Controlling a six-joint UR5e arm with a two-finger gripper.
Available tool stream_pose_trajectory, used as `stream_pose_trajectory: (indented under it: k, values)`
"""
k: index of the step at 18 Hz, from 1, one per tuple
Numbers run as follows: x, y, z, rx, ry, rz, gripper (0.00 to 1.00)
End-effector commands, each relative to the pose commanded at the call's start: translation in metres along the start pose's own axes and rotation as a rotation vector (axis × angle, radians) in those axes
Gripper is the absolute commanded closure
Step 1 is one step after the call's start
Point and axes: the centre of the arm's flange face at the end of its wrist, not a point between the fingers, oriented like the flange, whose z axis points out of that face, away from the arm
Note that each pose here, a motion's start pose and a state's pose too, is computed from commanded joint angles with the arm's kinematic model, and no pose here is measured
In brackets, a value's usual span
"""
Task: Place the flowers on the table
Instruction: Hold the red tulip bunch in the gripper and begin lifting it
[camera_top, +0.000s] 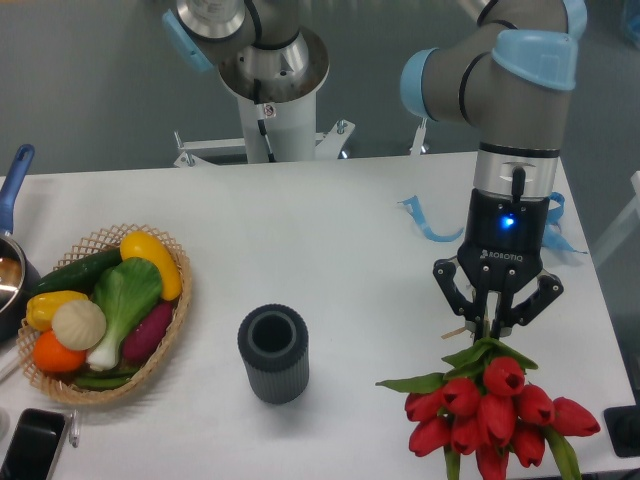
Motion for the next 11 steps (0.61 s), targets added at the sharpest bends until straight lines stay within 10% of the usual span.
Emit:
stream_pose_trajectory:
  k: [11]
  values:
    - [0.0072, 0.0018, 0.0013, -0.004, 0.007, 0.015, 0.78]
